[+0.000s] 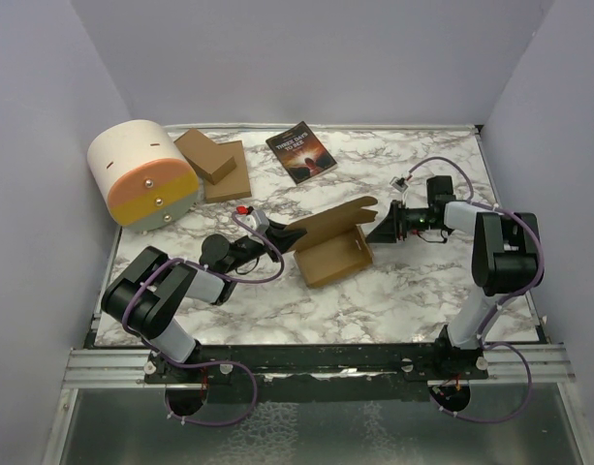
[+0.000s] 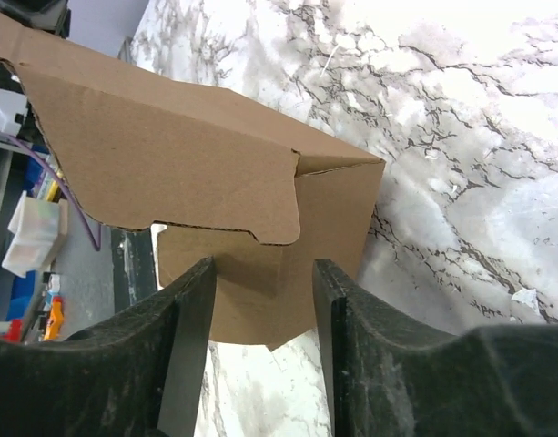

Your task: Fold the paper box

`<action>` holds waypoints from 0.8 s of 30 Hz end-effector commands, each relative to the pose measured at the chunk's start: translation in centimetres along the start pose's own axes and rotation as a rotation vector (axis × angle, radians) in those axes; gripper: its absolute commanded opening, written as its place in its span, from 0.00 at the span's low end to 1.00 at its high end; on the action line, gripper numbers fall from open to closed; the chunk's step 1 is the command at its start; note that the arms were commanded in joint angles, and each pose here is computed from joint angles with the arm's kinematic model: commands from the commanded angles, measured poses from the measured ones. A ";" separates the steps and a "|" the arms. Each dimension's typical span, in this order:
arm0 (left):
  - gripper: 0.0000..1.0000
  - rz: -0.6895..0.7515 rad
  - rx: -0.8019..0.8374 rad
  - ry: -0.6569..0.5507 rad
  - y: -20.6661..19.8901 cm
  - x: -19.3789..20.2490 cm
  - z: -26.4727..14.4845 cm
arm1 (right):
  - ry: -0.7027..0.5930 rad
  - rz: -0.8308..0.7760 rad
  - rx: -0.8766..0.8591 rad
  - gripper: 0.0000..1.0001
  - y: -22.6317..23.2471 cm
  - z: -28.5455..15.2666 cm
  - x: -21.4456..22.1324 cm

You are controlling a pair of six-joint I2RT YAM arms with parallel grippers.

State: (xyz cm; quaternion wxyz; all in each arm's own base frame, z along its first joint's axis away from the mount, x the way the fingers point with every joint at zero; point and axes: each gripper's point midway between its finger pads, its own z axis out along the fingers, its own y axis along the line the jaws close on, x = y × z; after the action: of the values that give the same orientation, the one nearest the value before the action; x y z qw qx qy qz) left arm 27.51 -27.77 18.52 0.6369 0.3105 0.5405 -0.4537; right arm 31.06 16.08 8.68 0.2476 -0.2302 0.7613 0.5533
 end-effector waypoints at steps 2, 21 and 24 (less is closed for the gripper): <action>0.00 0.111 0.026 -0.167 -0.9 -4.5 0.0 | 0.025 -0.077 0.040 0.50 -0.4 0.5 0.2; 0.00 0.090 0.004 -0.187 -1.0 -4.8 -0.2 | 0.085 -0.198 0.166 0.48 -1.5 1.7 1.3; 0.00 0.078 -0.010 -0.191 -0.9 -4.9 -0.3 | 0.084 -0.228 0.186 0.43 -1.4 1.6 0.9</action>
State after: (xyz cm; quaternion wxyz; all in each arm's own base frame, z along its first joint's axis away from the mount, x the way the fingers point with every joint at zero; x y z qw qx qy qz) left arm 27.46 -27.42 17.83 0.6324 0.2929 0.5562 -0.4528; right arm 30.24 17.37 5.98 0.2580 -0.2895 0.7877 0.4788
